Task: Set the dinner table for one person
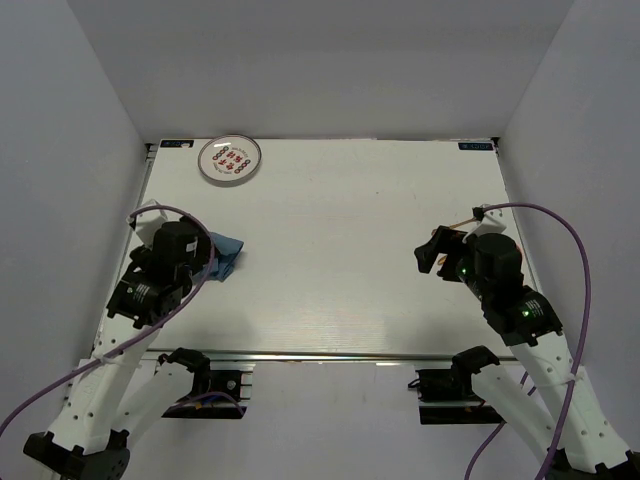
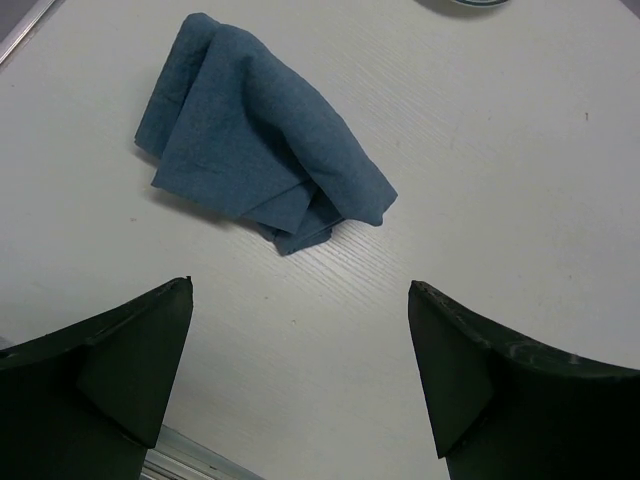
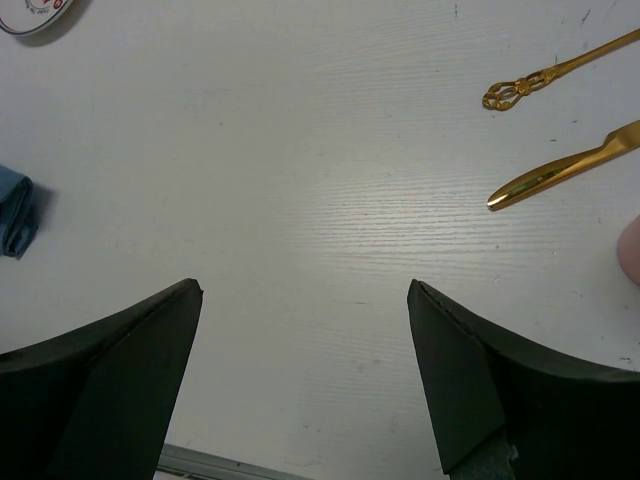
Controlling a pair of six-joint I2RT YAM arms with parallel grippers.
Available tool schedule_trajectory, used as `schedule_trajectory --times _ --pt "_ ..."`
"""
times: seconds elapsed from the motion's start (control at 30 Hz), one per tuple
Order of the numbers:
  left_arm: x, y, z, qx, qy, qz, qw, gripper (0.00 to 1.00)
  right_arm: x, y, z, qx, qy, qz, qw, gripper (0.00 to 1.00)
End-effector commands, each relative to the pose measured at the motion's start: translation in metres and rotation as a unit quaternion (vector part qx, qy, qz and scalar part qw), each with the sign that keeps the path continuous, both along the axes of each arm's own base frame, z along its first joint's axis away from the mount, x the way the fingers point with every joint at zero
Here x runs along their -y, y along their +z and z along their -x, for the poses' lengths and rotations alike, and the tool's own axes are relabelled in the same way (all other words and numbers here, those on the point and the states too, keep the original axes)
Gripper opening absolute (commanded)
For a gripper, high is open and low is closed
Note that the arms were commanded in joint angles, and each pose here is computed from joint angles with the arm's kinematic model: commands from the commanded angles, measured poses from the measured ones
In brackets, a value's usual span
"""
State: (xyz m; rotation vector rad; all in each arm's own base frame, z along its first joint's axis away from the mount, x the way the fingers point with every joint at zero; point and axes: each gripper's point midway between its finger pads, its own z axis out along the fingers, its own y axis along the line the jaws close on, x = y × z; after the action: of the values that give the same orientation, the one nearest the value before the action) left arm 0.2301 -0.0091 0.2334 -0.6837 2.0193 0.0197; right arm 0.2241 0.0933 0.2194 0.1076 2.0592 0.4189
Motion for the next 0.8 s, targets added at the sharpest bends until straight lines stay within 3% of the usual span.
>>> schedule_trajectory --times 0.0,0.13,0.17,0.3,0.43,0.77 --pt "-0.012 0.001 0.006 0.002 0.034 -0.004 0.999 0.98 0.002 0.023 -0.002 0.036 -0.002 -0.008 0.999 0.89" --pt "-0.025 -0.007 0.016 -0.008 0.098 0.004 0.995 0.98 -0.001 0.028 0.002 0.046 0.009 -0.016 0.999 0.89" --pt "-0.033 -0.017 0.024 -0.016 0.148 0.019 0.989 0.98 -0.001 0.029 0.003 0.047 0.008 -0.018 0.999 0.89" --pt "-0.028 -0.039 0.025 -0.028 0.200 0.067 0.977 0.98 -0.013 0.029 0.005 0.048 0.040 -0.030 0.998 0.89" --pt "-0.019 -0.052 0.014 -0.027 0.253 0.119 0.960 0.98 -0.025 0.017 0.005 0.033 0.075 -0.031 0.996 0.89" --pt "-0.019 -0.089 -0.034 -0.079 0.323 0.164 0.929 0.98 -0.054 -0.011 0.018 -0.020 0.158 -0.058 0.986 0.89"
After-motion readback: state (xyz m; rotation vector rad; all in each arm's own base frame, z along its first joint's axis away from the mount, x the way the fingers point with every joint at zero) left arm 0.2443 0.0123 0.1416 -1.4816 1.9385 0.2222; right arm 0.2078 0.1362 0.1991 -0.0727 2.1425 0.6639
